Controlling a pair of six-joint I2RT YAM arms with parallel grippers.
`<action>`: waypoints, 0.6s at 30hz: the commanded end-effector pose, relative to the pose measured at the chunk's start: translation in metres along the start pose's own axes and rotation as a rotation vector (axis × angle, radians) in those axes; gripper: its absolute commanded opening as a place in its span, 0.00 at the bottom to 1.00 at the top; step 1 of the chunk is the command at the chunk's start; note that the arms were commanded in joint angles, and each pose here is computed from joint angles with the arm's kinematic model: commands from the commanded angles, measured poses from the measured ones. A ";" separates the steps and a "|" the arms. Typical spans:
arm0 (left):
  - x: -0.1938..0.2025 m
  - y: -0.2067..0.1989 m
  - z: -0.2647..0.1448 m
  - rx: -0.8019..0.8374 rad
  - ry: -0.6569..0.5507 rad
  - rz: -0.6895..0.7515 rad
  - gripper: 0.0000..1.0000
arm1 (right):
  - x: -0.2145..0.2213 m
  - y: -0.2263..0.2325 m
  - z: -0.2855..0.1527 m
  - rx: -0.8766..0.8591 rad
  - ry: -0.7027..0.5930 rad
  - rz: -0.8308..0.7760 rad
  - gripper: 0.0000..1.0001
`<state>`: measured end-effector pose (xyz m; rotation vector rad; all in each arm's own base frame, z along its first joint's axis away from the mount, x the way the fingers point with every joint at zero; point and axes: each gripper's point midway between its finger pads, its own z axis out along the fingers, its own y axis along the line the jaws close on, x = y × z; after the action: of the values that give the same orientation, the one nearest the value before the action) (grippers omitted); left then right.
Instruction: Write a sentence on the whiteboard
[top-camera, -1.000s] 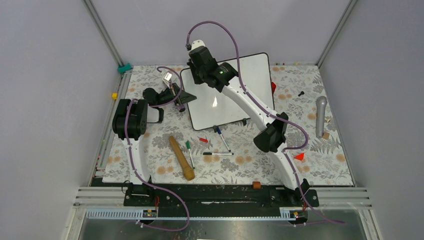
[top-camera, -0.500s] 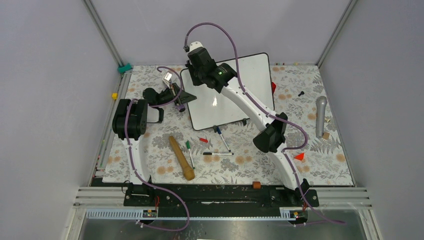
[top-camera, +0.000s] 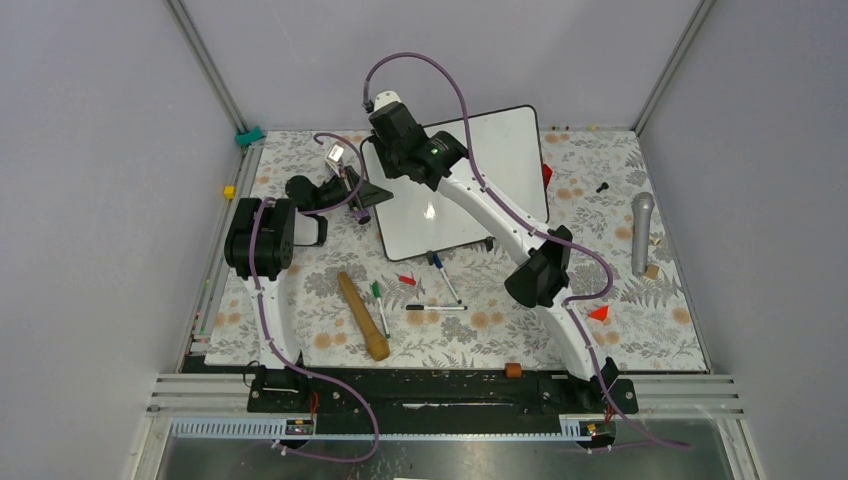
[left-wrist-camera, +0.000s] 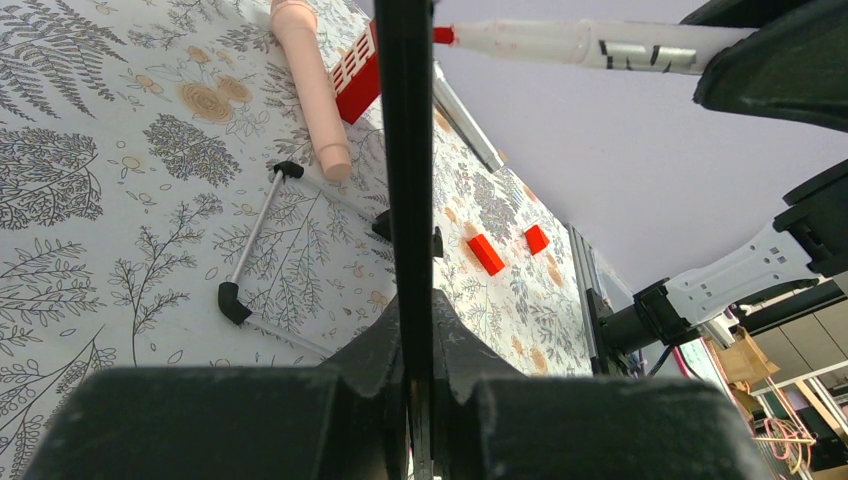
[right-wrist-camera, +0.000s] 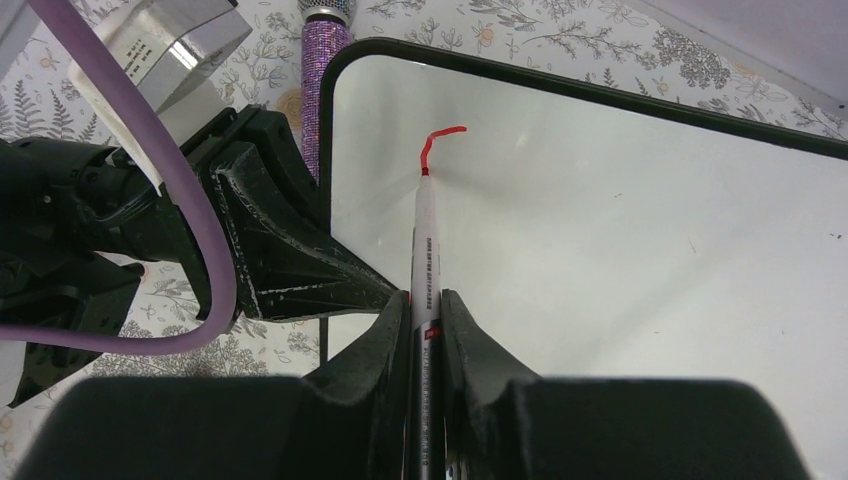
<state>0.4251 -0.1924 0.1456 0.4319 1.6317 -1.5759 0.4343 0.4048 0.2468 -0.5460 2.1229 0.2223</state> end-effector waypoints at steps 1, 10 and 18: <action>0.014 -0.014 0.000 0.071 0.076 0.090 0.00 | 0.000 -0.023 -0.010 0.097 0.007 -0.029 0.00; 0.013 -0.014 0.000 0.070 0.075 0.090 0.00 | 0.001 -0.032 -0.013 0.143 0.010 -0.043 0.00; 0.014 -0.014 0.000 0.071 0.077 0.089 0.00 | 0.010 -0.028 -0.016 0.110 0.046 -0.060 0.00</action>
<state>0.4254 -0.1924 0.1455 0.4269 1.6339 -1.5774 0.4345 0.3887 0.2430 -0.5414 2.1352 0.1151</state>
